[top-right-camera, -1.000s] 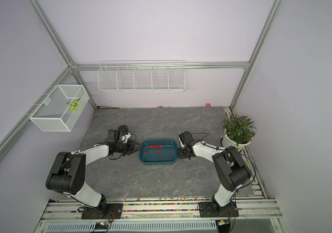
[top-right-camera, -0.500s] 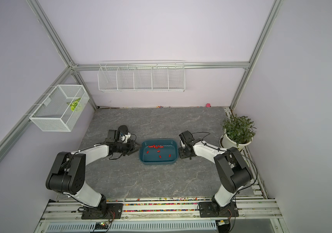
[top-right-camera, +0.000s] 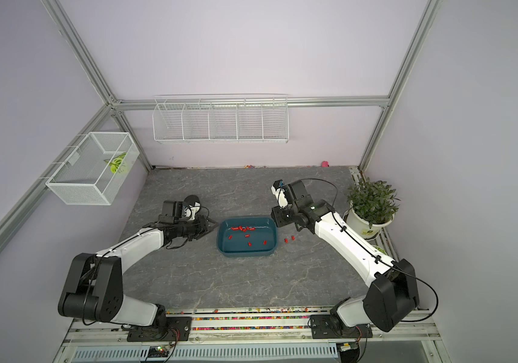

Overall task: Take the screw protection sleeves out of the storage box
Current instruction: Place the screw protection sleeve at the center of the board, then pick up the screw protection sleeve from the storage box.

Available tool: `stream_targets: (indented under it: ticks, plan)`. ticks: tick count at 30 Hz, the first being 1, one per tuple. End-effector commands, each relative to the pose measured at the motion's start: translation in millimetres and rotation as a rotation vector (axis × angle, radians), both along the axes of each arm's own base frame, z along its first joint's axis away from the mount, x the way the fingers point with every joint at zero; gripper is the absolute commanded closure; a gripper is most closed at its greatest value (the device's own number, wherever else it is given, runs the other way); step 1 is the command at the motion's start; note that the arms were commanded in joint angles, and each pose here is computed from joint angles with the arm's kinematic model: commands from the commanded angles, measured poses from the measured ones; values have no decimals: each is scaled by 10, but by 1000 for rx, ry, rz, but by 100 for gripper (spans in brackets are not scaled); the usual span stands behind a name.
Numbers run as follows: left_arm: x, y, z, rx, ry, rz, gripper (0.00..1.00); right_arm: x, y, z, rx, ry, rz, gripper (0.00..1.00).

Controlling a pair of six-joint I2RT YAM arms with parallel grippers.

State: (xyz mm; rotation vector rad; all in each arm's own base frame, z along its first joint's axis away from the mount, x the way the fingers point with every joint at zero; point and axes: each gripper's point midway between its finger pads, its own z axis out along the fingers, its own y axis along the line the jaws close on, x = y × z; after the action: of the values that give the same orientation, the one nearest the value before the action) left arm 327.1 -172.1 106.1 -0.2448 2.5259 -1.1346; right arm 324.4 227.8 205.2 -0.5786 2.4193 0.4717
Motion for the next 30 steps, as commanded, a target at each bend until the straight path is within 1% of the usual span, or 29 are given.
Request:
stream_targets:
  ticks: [1, 7, 9, 15, 21, 30]
  plan:
    - [-63, 30, -57, 16, 9, 14, 56, -186, 381, -161, 22, 94, 147, 61]
    - [-66, 28, -50, 6, 25, 31, 56, -175, 1003, -446, -19, 163, 262, 63]
    - [-67, 59, -68, 23, 18, 43, 56, -145, 1157, -557, -29, 173, 280, 62]
    - [-78, 46, -178, 15, 29, 38, 57, -107, 1490, -948, -81, 189, 290, 61]
    - [-74, 37, -218, 8, 40, 30, 57, -116, 1709, -1288, -145, 190, 293, 59]
    - [-83, 36, -240, 7, 45, 34, 57, -48, 1773, -1497, -165, 218, 263, 59]
